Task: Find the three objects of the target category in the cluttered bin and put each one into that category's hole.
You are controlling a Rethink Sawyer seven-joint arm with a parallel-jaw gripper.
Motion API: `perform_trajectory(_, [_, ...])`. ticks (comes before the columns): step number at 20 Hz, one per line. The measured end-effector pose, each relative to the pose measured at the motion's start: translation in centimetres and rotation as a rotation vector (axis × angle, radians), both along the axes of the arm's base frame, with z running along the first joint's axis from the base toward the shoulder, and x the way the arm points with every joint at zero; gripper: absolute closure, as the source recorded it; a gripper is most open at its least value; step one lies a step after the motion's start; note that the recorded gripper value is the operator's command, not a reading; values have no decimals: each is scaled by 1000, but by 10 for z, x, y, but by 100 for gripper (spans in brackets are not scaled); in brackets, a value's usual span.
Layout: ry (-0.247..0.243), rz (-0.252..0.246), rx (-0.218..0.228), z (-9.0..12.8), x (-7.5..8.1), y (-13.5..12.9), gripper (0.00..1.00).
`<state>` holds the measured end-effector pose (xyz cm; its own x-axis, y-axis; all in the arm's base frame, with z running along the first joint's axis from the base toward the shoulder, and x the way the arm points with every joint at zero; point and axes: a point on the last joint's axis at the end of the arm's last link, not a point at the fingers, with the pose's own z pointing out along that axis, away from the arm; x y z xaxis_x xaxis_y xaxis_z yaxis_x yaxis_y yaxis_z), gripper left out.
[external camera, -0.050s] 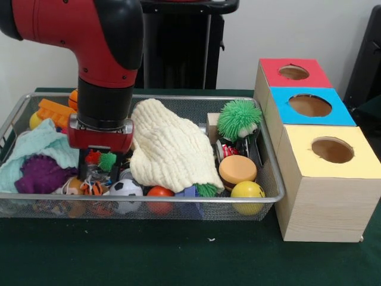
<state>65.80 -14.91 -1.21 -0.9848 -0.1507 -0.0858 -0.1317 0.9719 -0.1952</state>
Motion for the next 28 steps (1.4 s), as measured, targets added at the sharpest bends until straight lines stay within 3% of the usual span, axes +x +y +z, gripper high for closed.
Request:
perform_trajectory(15, [112, -21, 7, -11, -12, 0, 0])
perform_trajectory(28, [124, -21, 15, -21, -16, 2, 0])
